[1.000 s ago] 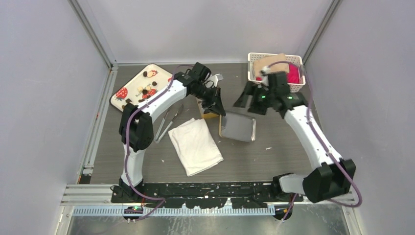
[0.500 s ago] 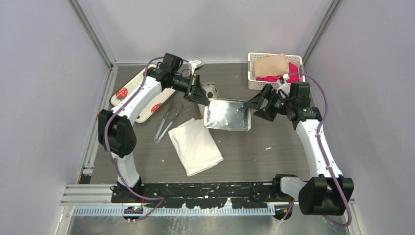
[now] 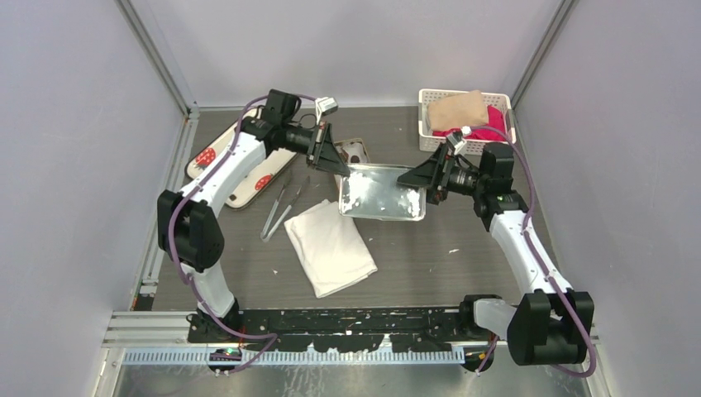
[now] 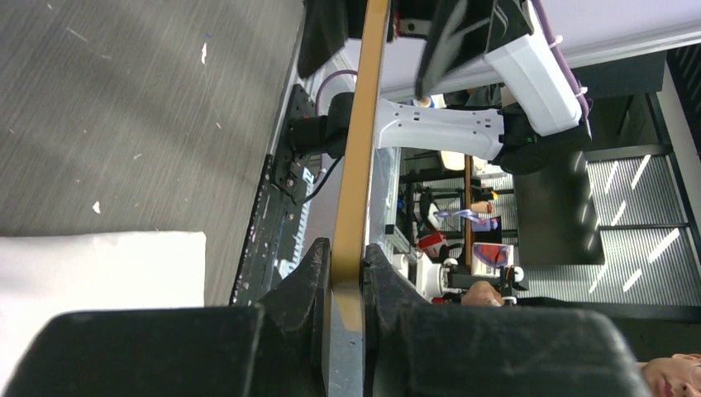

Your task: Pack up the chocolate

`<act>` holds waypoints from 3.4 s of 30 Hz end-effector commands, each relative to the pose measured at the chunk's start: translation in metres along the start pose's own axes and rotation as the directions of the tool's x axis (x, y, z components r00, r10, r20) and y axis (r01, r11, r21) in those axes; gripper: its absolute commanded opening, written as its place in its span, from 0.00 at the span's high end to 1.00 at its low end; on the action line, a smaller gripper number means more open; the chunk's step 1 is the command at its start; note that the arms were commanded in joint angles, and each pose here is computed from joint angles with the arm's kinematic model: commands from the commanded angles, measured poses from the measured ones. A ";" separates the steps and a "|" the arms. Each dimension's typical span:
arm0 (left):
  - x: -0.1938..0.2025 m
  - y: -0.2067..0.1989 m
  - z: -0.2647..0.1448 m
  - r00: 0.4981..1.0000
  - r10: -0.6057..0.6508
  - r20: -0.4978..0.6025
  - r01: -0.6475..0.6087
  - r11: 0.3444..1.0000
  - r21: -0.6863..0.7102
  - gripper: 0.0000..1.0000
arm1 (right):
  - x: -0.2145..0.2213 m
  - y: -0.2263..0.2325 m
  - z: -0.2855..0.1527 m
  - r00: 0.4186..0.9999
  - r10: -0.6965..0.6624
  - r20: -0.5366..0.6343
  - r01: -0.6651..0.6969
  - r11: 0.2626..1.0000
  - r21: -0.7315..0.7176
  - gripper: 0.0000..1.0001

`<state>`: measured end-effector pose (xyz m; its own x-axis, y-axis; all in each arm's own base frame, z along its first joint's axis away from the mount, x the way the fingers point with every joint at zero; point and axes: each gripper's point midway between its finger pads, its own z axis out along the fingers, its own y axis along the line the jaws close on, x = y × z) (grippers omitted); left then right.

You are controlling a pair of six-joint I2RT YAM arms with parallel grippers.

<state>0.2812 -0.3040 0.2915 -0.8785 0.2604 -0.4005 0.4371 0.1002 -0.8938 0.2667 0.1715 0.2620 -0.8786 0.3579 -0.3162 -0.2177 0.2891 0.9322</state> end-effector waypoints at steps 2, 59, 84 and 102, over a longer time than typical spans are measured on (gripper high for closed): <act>-0.025 -0.012 -0.008 0.996 0.064 0.059 -0.068 0.995 0.068 1.00 | 0.019 0.051 -0.003 0.991 -0.106 -0.077 0.093 0.982 -0.163 0.23; -0.056 -0.006 -0.107 0.936 0.043 0.348 -0.019 0.997 -0.071 0.33 | -0.031 0.063 0.003 0.877 -0.480 0.019 0.431 0.803 0.411 0.99; -0.071 0.077 -0.100 0.740 -0.403 0.538 0.527 0.845 -0.091 0.31 | -0.152 -0.018 0.124 -0.302 -0.767 -0.566 0.565 -0.622 0.542 0.99; -0.100 0.093 -0.058 0.749 -0.531 0.397 0.595 0.802 -0.050 0.28 | -0.107 0.010 0.131 -0.479 -0.680 -0.556 0.420 -0.733 0.535 0.99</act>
<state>0.4312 -0.2493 0.2325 -0.9411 -0.3155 0.1216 -0.2287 0.3292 -0.9161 0.4239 0.2585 0.2210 0.2842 -0.8907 -0.3548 -0.1461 0.3255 -0.9342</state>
